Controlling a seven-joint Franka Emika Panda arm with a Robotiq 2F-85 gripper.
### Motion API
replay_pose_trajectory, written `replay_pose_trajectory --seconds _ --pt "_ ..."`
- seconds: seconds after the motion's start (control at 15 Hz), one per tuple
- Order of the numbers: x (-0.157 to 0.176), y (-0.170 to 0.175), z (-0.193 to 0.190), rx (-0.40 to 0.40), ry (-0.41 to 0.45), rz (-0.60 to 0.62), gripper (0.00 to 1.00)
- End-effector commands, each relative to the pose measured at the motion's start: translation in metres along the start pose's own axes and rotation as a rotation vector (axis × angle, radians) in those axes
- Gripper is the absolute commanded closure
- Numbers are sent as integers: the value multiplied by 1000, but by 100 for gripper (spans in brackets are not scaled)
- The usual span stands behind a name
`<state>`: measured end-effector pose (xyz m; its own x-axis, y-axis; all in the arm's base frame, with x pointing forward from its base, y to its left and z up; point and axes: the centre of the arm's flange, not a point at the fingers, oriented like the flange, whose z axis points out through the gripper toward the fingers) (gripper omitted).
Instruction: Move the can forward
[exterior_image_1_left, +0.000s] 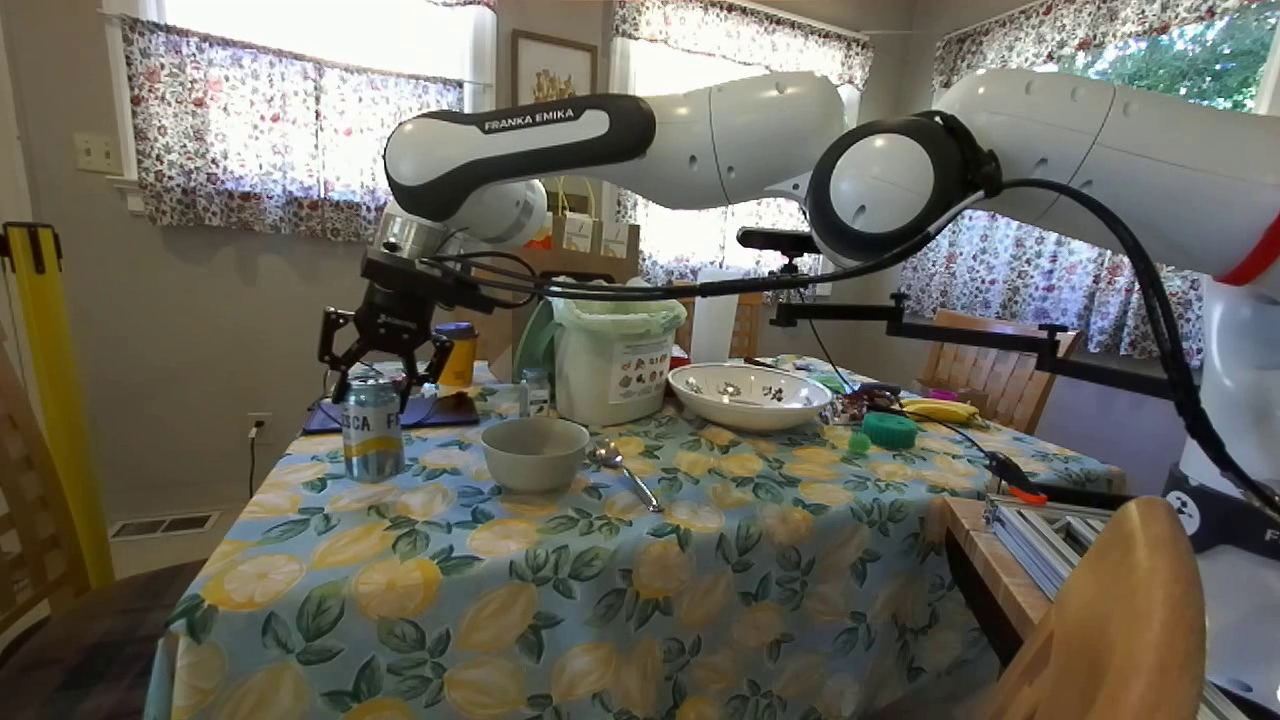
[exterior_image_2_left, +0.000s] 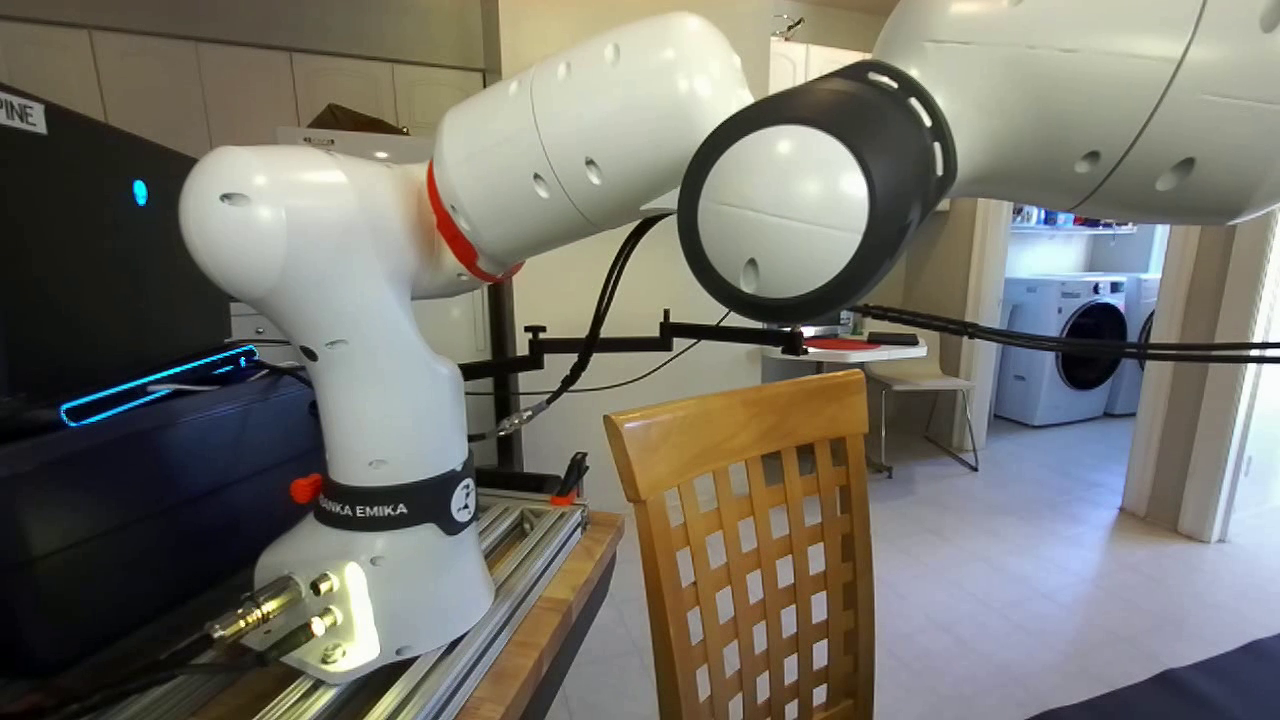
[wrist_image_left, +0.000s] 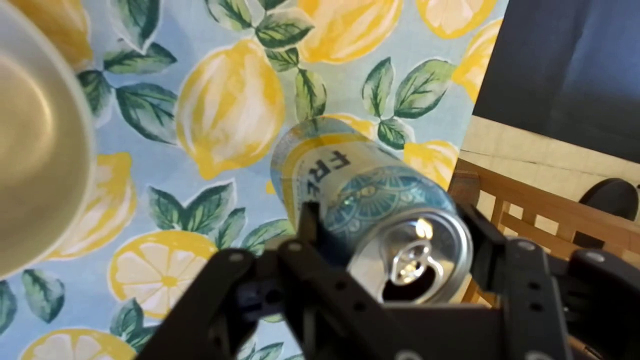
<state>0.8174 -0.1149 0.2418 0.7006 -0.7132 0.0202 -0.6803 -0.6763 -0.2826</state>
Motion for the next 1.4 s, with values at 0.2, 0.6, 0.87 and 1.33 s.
replay_pose_trajectory --seconds 0.2,0.6,0.87,1.33 --pt "13 3 5 9 -122 -205 57" --pt "23 9 3 64 -211 -472 57" --pt "22 10 3 108 -267 -649 57" --pt "7 4 6 157 -382 -971 57"
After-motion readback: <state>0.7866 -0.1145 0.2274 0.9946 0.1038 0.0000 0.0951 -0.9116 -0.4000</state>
